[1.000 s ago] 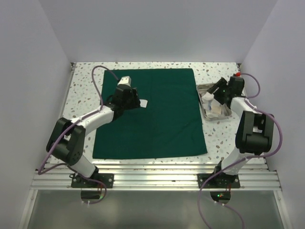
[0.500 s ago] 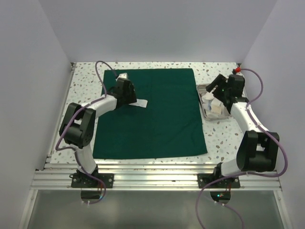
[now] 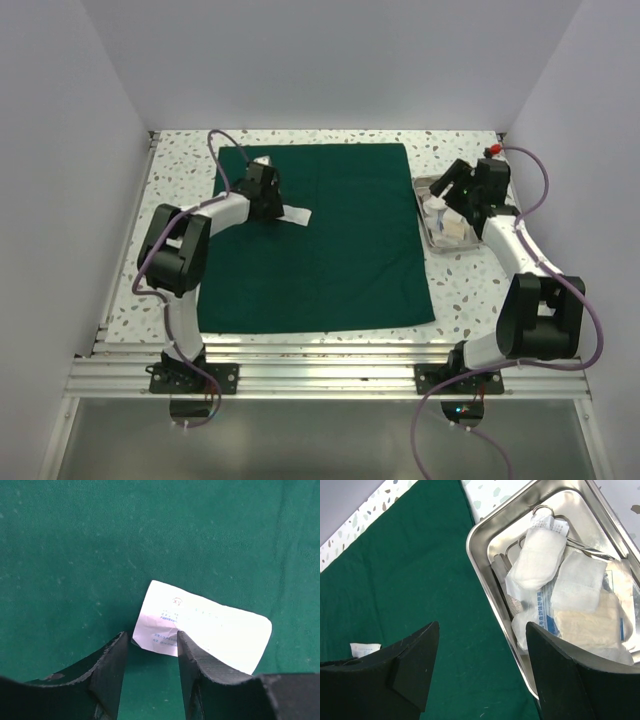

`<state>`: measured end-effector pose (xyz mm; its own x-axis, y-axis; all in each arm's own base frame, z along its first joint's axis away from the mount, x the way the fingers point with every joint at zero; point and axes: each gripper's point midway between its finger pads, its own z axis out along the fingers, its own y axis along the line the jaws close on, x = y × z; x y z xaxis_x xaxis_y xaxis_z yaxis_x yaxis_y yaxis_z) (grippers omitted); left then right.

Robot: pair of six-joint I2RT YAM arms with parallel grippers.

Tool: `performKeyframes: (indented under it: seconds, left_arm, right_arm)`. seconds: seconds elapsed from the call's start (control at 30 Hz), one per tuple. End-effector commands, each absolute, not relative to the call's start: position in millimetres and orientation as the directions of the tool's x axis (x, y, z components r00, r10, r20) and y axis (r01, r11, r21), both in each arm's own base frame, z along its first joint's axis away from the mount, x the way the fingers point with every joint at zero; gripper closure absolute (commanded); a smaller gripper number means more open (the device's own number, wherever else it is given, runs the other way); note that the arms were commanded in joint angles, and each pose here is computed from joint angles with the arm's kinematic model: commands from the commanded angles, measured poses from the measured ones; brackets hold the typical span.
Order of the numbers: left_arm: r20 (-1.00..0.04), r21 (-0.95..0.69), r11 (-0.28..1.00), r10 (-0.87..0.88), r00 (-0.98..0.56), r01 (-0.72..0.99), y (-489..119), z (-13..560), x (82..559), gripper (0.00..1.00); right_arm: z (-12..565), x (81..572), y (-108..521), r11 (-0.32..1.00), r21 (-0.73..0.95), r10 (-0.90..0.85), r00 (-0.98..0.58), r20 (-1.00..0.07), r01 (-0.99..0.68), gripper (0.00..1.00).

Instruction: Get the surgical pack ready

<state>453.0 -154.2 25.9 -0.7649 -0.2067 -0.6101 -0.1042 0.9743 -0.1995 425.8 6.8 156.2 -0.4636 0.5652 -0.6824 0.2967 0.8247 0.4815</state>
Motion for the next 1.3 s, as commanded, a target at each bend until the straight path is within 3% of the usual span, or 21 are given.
performKeyframes:
  seconds: [0.0, 0.13, 0.23, 0.37, 0.57, 0.7, 0.83, 0.9, 1.0, 1.27]
  left_arm:
    - [-0.577, -0.189, 0.974, -0.211, -0.789, -0.123, -149.4, 17.1, 452.9, 0.52]
    - [-0.539, -0.172, 0.978, -0.192, -0.820, -0.116, -150.9, 2.9, 449.4, 0.58]
    - [-0.528, -0.163, 0.981, -0.177, -0.831, -0.105, -150.6, -2.4, 446.5, 0.73]
    - [-0.542, -0.175, 0.979, -0.182, -0.820, -0.101, -151.6, 4.1, 447.4, 1.00]
    - [-0.622, -0.262, 0.964, -0.202, -0.757, -0.043, -162.9, 44.4, 453.7, 1.00]
    - [-0.683, -0.405, 0.908, -0.221, -0.697, 0.109, -187.3, 97.6, 439.4, 1.00]
    - [-0.694, -0.500, 0.825, -0.200, -0.691, 0.263, -209.9, 129.4, 412.2, 1.00]
    - [-0.708, -0.533, 0.787, -0.213, -0.673, 0.312, -214.7, 142.2, 398.3, 1.00]
    - [-0.712, -0.581, 0.717, -0.219, -0.667, 0.385, -224.7, 160.4, 379.2, 1.00]
    - [-0.680, -0.674, 0.542, -0.190, -0.708, 0.502, -247.3, 197.9, 337.5, 1.00]
  right_arm:
    - [170.3, 426.4, 9.0, 0.837, 0.482, 0.546, -0.439, -0.713, 0.258, 0.27]
    - [169.9, 425.6, 11.1, 0.834, 0.491, 0.550, -0.440, -0.710, 0.251, 0.27]
    - [170.8, 424.5, 12.7, 0.833, 0.495, 0.551, -0.440, -0.709, 0.246, 0.27]
    - [170.3, 423.1, 16.3, 0.836, 0.495, 0.547, -0.446, -0.709, 0.238, 0.28]
    - [173.4, 422.1, 42.0, 0.849, 0.504, 0.512, -0.481, -0.712, 0.157, 0.28]
    - [179.5, 415.5, 105.0, 0.820, 0.567, 0.425, -0.578, -0.696, -0.080, 0.28]
    - [188.5, 405.4, 163.1, 0.719, 0.620, 0.332, -0.628, -0.704, -0.315, 0.19]
    - [188.2, 397.6, 186.4, 0.683, 0.622, 0.289, -0.641, -0.711, -0.382, 0.10]
    - [187.4, 386.7, 217.0, 0.585, 0.652, 0.242, -0.663, -0.708, -0.483, 0.06]
    - [203.7, 349.5, 277.1, 0.350, 0.585, 0.118, -0.586, -0.802, -0.731, 0.05]
